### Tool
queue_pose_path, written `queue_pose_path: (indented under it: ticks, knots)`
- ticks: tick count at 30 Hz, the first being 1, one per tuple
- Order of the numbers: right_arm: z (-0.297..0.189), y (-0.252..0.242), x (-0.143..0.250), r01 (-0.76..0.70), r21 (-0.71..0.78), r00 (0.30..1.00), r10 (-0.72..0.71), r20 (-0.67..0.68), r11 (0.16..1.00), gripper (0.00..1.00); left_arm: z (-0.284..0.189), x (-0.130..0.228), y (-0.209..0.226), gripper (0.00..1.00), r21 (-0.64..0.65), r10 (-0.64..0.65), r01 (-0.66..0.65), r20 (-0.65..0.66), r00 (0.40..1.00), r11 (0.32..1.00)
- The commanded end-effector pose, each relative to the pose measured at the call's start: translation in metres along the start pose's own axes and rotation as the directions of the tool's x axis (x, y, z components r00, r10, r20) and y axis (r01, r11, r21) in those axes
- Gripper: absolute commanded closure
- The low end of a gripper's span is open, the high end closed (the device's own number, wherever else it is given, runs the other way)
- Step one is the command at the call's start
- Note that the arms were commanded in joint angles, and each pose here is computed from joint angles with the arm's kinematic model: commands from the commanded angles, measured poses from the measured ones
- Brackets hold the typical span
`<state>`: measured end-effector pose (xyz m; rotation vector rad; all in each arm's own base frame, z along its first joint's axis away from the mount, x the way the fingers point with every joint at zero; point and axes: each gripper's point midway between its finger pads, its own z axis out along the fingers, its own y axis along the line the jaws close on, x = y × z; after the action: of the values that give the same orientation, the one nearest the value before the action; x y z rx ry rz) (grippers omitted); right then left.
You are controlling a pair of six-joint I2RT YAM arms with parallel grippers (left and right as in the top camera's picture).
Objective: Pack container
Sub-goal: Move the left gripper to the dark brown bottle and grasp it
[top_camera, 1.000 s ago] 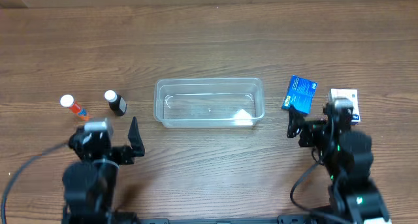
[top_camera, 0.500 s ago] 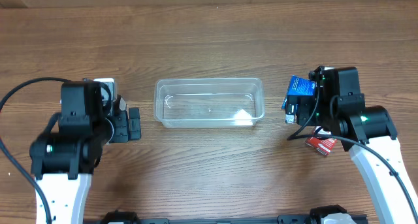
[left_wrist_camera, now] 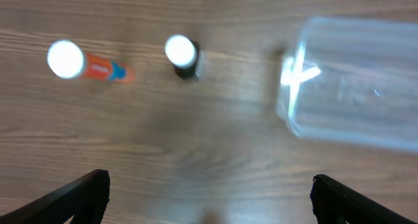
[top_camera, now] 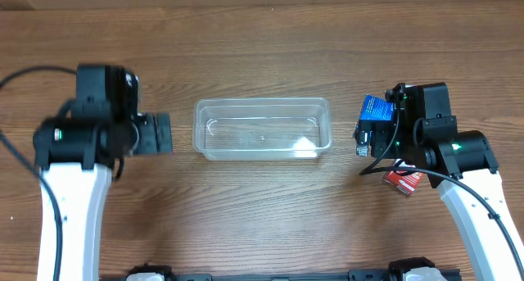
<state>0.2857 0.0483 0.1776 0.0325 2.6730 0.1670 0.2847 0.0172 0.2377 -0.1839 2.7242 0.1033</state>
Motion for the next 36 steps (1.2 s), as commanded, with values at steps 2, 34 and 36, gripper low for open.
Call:
queue_pose_path:
  ticks: [2,34,36]
  knots:
    - [-0.009,0.005,-0.009,0.004,-0.017,0.999,-0.004,0.035,1.000,0.00,0.031,-0.036,0.024,0.00,-0.075,-0.085,0.082,-0.049,0.995,0.994]
    - [0.018,0.002,-0.004,-0.001,-0.001,0.998,0.001,-0.055,1.000,0.00,0.172,-0.041,0.032,0.23,-0.065,-0.078,0.063,-0.261,0.962,0.996]
    - [0.018,0.002,-0.004,-0.001,-0.001,0.998,0.001,-0.055,1.000,0.00,0.175,-0.037,0.031,0.22,-0.059,-0.077,0.063,-0.272,0.959,0.996]
